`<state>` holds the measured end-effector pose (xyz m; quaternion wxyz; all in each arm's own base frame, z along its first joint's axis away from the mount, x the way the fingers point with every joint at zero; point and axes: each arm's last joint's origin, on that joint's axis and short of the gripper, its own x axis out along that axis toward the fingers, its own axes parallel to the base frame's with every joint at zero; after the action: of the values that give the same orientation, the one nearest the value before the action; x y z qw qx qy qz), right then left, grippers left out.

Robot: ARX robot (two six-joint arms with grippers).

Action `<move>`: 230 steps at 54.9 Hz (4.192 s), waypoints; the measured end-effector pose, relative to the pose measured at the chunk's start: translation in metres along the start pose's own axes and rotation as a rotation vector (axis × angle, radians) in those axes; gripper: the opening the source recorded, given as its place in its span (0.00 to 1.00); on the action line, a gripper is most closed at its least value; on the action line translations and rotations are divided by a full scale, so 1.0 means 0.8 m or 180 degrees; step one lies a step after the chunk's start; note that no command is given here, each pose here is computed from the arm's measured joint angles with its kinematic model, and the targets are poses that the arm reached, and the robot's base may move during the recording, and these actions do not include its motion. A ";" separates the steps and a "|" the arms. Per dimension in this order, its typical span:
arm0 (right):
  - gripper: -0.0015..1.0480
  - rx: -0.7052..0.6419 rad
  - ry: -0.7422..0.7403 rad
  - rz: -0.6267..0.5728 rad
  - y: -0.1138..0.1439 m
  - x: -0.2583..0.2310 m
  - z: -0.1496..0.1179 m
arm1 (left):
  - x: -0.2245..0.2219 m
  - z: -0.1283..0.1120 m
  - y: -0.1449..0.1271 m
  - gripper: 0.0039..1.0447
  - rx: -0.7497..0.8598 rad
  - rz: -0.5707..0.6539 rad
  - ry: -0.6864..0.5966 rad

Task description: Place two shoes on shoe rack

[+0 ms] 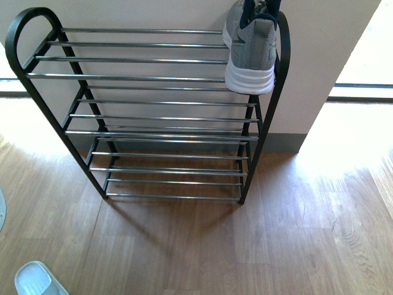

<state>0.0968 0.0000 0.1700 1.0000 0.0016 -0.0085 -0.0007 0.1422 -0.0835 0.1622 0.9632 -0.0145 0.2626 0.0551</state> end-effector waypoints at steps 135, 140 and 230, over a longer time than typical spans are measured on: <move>0.91 -0.0001 0.0000 0.0008 0.000 0.000 0.000 | 0.324 0.205 -0.234 0.42 0.0559 -0.1499 0.0690; 0.91 0.0000 0.0000 0.0008 0.000 0.000 0.000 | 0.310 0.207 -0.235 0.62 0.0525 -0.1465 0.0557; 0.91 -0.0001 0.0000 0.0010 0.000 0.000 0.000 | -0.019 0.029 0.079 0.01 0.0066 -0.0383 -0.1681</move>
<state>0.0968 0.0001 0.1700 1.0000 0.0014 -0.0085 0.0008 0.1334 -0.0206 0.1900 1.0000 -0.0054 0.0014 -0.0030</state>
